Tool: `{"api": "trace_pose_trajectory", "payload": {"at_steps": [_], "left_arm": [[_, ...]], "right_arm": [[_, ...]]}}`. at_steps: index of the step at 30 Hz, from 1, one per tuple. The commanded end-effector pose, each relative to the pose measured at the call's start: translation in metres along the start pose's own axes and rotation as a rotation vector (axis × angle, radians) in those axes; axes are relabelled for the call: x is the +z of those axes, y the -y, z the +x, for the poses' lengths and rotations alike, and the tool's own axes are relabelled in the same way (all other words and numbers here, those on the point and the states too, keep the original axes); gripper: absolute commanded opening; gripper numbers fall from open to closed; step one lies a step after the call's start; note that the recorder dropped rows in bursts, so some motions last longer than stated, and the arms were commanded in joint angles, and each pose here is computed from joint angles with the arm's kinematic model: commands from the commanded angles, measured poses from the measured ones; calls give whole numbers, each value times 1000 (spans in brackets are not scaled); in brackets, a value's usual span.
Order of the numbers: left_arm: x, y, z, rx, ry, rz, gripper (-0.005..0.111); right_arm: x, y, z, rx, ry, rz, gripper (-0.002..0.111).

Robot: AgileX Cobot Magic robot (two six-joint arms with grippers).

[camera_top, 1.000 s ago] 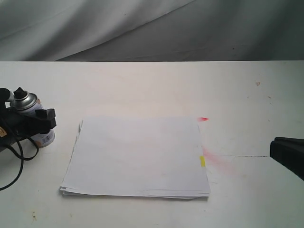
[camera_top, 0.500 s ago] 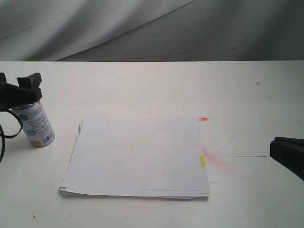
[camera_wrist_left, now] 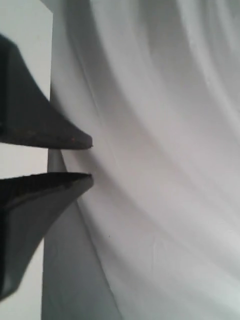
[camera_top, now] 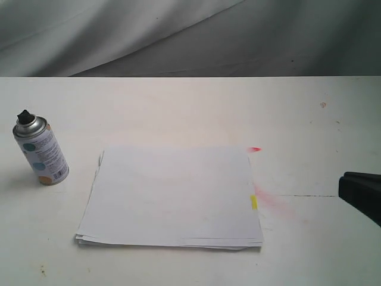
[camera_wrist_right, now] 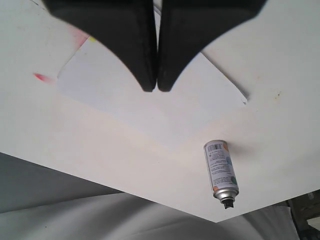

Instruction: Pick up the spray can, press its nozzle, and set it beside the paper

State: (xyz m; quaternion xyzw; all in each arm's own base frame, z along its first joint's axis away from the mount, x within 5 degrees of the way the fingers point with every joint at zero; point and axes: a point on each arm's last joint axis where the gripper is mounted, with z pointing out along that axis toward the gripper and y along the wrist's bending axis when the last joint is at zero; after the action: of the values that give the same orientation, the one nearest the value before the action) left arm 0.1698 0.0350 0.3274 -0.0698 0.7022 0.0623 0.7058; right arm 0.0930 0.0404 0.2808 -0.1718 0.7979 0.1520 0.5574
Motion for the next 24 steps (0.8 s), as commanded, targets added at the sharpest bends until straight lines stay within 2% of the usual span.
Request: {"api": "trace_pose_trajectory", "payload": {"at_steps": [1, 8, 13, 17, 20, 24], "left_arm": [[-41, -3, -11, -27, -18, -50, 0], [-98, -5, -9, -127, -69, -105, 0], [-136, 2, -12, -288, 25, -33, 0], [-168, 10, -9, -266, 96, 44, 0], [-174, 15, -5, -298, 67, 101, 0], [-174, 18, 3, -304, -31, 114, 1]], "right_arm": [[0, 0, 1, 11, 8, 5, 0], [0, 0, 1, 11, 8, 5, 0], [0, 0, 1, 11, 8, 5, 0], [0, 0, 1, 11, 8, 5, 0], [0, 0, 1, 11, 8, 4, 0], [0, 1, 1, 8, 11, 11, 0]]}}
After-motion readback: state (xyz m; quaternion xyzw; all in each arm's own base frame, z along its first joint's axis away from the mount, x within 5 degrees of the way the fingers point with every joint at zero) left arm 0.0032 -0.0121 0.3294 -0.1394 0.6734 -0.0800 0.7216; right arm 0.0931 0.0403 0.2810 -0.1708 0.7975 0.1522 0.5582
